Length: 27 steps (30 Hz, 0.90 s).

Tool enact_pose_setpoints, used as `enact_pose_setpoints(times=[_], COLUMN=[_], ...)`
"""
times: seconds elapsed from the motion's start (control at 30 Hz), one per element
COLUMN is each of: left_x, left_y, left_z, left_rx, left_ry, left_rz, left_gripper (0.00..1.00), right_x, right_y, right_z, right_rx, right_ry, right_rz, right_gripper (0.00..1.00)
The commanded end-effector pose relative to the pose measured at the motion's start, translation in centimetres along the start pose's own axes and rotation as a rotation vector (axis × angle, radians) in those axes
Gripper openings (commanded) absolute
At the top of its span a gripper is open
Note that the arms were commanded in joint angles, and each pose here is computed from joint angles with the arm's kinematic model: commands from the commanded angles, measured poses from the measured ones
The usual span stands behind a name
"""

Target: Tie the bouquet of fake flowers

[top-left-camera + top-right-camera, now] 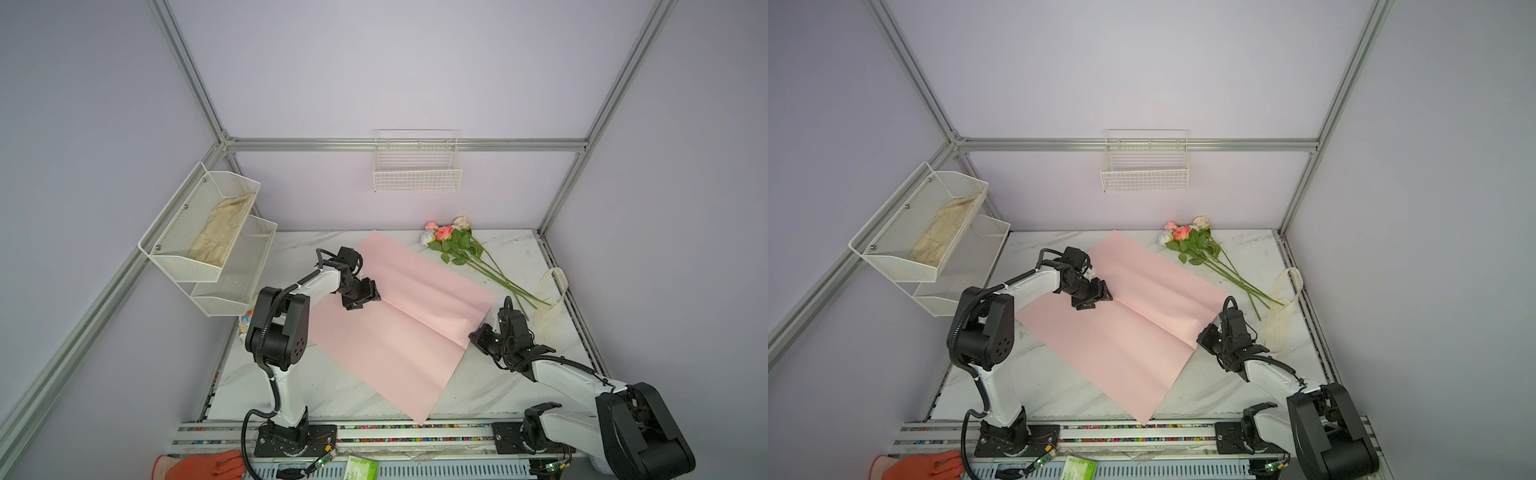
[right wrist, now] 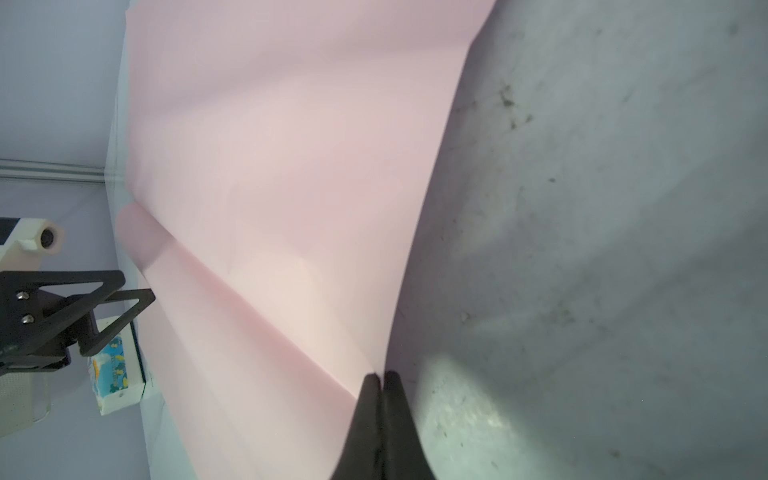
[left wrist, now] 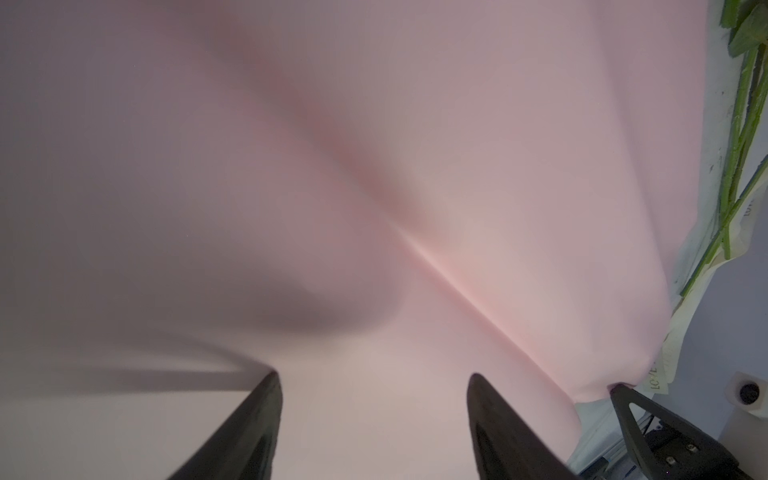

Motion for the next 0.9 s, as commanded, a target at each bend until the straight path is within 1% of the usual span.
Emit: enact_pose_setpoints(times=[0.0, 0.07, 0.17, 0.2, 0.23, 0.27, 0.33, 0.4, 0.47, 0.5, 0.53, 0.63, 0.73, 0.87], left_x=[-0.6, -0.8, -1.0, -1.0, -0.9, -0.8, -0.7, -0.5, -0.1, 0.2, 0.6, 1.6, 2.3, 3.6], left_y=[-0.8, -1.9, -3.5, -3.8, -4.1, -4.4, -4.7, -4.8, -4.8, -4.7, -4.7, -4.4, -4.1, -3.6], left_z=[1.5, 2.6, 4.0, 4.3, 4.6, 4.9, 5.0, 4.9, 4.7, 4.6, 4.4, 3.8, 2.9, 1.9], left_rx=[0.019, 0.031, 0.044, 0.047, 0.048, 0.050, 0.053, 0.054, 0.053, 0.051, 0.051, 0.043, 0.035, 0.024], left_ry=[0.046, 0.078, 0.112, 0.120, 0.128, 0.134, 0.132, 0.129, 0.121, 0.118, 0.113, 0.090, 0.054, 0.023], left_rz=[-0.005, 0.008, 0.029, 0.030, 0.026, 0.025, 0.024, 0.019, 0.012, 0.004, -0.007, -0.038, -0.053, -0.082], left_gripper=[0.67, 0.66, 0.65, 0.65, 0.65, 0.65, 0.65, 0.65, 0.65, 0.65, 0.65, 0.65, 0.65, 0.65], right_x=[0.1, 1.4, 3.8, 4.2, 4.3, 3.9, 2.6, 1.0, -1.6, -3.1, -4.7, -8.7, -11.7, -13.9], right_y=[0.2, 1.9, 4.6, 5.2, 5.7, 5.6, 4.7, 3.0, 1.1, 0.6, 0.1, -1.3, -2.4, -3.6], right_z=[0.2, 0.9, 3.4, 4.5, 6.0, 7.6, 10.6, 13.9, 15.7, 16.0, 16.2, 16.9, 17.3, 16.1], right_rx=[-0.005, 0.012, 0.053, 0.083, 0.161, 0.210, 0.277, 0.382, 0.472, 0.491, 0.509, 0.588, 0.636, 0.710], right_ry=[-0.040, -0.084, -0.060, -0.031, 0.016, 0.088, 0.201, 0.258, 0.232, 0.207, 0.189, 0.148, 0.131, 0.060], right_rz=[0.038, -0.036, -0.156, -0.172, -0.172, -0.131, -0.025, 0.047, 0.106, 0.137, 0.166, 0.206, 0.249, 0.289], right_gripper=[0.31, 0.40, 0.54, 0.55, 0.55, 0.55, 0.46, 0.42, 0.35, 0.31, 0.30, 0.30, 0.30, 0.30])
Point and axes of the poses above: each gripper's point midway between its finger pads, its own x axis back along the fingers, its own z axis along the line the jaws close on, y = z × x, the point moved 3 cm from there along x, back along the fingers, and after that the axes turned 3 degrees about x, right-handed, at the moved point
